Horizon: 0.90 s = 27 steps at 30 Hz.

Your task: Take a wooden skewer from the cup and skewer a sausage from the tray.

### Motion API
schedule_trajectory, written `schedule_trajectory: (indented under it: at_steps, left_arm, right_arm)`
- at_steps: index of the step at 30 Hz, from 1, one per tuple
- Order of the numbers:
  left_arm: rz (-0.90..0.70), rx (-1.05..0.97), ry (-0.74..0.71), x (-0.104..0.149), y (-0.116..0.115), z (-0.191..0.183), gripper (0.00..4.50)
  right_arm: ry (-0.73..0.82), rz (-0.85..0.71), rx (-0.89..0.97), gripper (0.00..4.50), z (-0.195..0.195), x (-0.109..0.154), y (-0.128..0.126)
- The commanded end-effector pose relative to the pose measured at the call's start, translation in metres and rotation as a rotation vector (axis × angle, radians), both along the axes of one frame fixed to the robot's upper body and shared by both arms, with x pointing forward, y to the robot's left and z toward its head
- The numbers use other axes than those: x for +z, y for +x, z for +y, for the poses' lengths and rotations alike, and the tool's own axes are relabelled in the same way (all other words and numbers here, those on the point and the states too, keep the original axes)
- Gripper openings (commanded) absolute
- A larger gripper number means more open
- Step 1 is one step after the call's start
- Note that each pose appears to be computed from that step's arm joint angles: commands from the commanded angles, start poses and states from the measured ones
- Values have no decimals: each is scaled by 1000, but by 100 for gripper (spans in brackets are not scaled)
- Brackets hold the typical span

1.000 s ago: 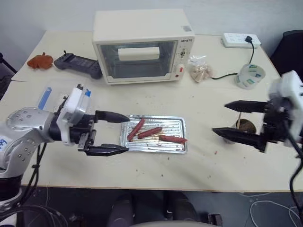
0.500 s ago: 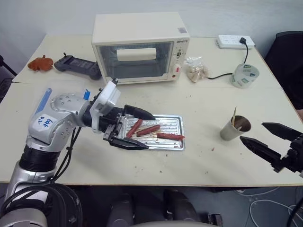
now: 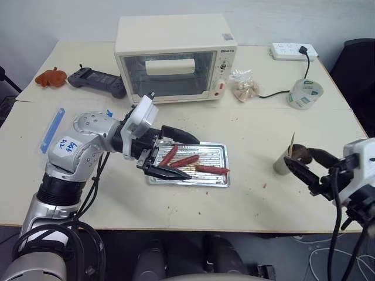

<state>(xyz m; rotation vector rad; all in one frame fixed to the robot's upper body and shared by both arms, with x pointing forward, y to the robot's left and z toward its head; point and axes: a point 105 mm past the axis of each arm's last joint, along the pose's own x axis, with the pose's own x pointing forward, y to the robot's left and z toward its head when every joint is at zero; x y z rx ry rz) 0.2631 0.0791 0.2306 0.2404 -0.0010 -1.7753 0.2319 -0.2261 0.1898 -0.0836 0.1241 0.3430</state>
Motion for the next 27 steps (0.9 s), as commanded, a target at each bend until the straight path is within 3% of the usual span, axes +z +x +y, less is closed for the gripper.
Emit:
schedule_trajectory:
  at_steps: [1, 15, 18, 22, 27]
  left_arm:
    - [-56, -14, -12, 12, -3, -2, 450]
    - [-73, -12, -16, 13, 1, -2, 450]
    - [-81, -12, -15, 13, 2, -2, 450]
    - [-89, -13, -18, 14, 3, -3, 450]
    - [-98, -14, -22, 16, 4, -3, 450]
  right_arm:
    - [-14, -26, -33, 300, -5, -1, 2]
    - [-33, -39, -81, 300, -17, -12, 10]
    - [-24, -41, -79, 245, -16, -13, 12]
    - [-25, -43, -87, 116, -16, -14, 14]
    - [-30, -44, -96, 116, -18, -14, 15]
